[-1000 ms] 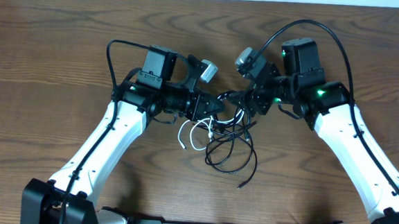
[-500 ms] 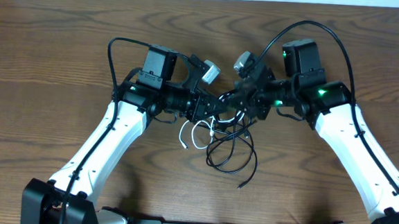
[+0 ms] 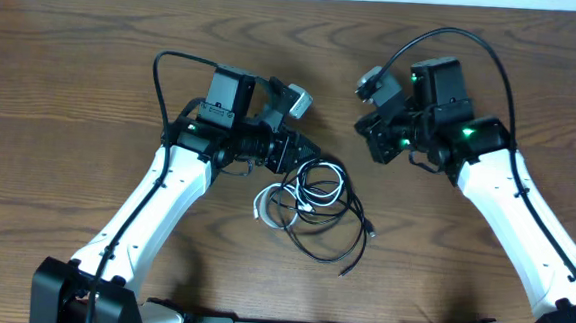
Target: Untangle cables
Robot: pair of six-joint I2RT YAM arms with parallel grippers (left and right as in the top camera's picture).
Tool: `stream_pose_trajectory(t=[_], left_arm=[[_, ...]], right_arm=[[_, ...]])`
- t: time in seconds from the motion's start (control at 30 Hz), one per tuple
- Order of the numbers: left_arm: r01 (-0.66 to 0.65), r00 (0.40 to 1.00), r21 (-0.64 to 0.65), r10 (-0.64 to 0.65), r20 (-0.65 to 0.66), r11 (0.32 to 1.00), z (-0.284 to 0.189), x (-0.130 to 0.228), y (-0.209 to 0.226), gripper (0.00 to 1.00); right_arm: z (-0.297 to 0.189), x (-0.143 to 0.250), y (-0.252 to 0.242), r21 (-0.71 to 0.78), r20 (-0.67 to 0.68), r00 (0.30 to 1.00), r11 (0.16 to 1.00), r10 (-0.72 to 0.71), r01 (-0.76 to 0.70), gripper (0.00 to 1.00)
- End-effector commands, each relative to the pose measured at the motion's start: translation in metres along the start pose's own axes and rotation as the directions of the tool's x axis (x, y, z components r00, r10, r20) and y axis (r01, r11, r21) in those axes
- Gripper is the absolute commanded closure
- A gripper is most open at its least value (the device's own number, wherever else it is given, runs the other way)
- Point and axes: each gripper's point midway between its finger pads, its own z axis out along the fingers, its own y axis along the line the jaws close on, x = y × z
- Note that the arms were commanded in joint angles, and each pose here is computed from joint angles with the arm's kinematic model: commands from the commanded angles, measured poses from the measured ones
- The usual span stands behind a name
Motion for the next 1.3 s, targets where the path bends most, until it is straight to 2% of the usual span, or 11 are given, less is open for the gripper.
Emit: stream_pose_trajectory(t=[0.0,0.1,0.2,0.27,0.3,0.47,0.97,1.03,1.1,1.2,1.27], left_arm=[[0.021,0.999,-0.11,-0.025,-0.034,0.994,-0.005,0.007,0.015,0.73],[0.036,0.997,-0.158,-0.046,-0.057,0.987,-0.007,0.014,0.023,0.92],[0.036,0.997,-0.159,-0.045,-0.057,0.987,-0.007,0.014,0.024,0.92],[0.035,0.997,-0.202,-0.048,-0.06,0.979,-0.008,0.015,0.031,0.91],[0.052,0.995,-0.276,-0.074,-0.067,0.96,-0.012,0.019,0.043,0.69],[0.26,0.949,-0.481,-0.313,-0.03,0.837,-0.025,0.042,0.074,0.43],[0.309,0.905,-0.396,-0.395,-0.157,0.865,0.017,0.078,0.082,0.4],[0.327,0.893,-0.37,-0.412,-0.18,0.87,0.024,0.083,0.081,0.48],[0.339,0.882,-0.363,-0.427,-0.198,0.868,0.03,0.088,0.083,0.67],[0.344,0.877,-0.349,-0.431,-0.212,0.872,0.032,0.09,0.08,0.67],[0.342,0.877,-0.319,-0.422,-0.23,0.884,0.037,0.091,0.071,0.52]], right_arm=[[-0.025,-0.001,-0.06,0.21,0.07,0.971,0.948,0.23,-0.24,0.99],[-0.052,0.019,-0.108,0.322,0.11,0.924,0.866,0.367,-0.383,0.99],[-0.061,0.033,-0.125,0.408,0.105,0.906,0.813,0.411,-0.416,0.99],[-0.046,0.019,-0.085,0.178,0.072,0.922,0.905,0.38,-0.387,0.97],[-0.039,0.008,-0.042,-0.039,0.047,0.955,0.956,0.292,-0.291,0.8],[-0.021,0.027,0.008,-0.153,-0.077,0.987,0.977,0.138,-0.149,0.5],[0.09,0.111,0.024,-0.148,-0.427,0.899,0.973,0.098,-0.177,0.6],[0.095,0.116,0.025,-0.15,-0.44,0.893,0.973,0.095,-0.177,0.61],[0.099,0.115,0.025,-0.149,-0.434,0.897,0.975,0.087,-0.167,0.71],[0.101,0.118,0.025,-0.149,-0.441,0.893,0.974,0.087,-0.169,0.66],[0.103,0.125,0.028,-0.153,-0.461,0.883,0.973,0.086,-0.174,0.63]])
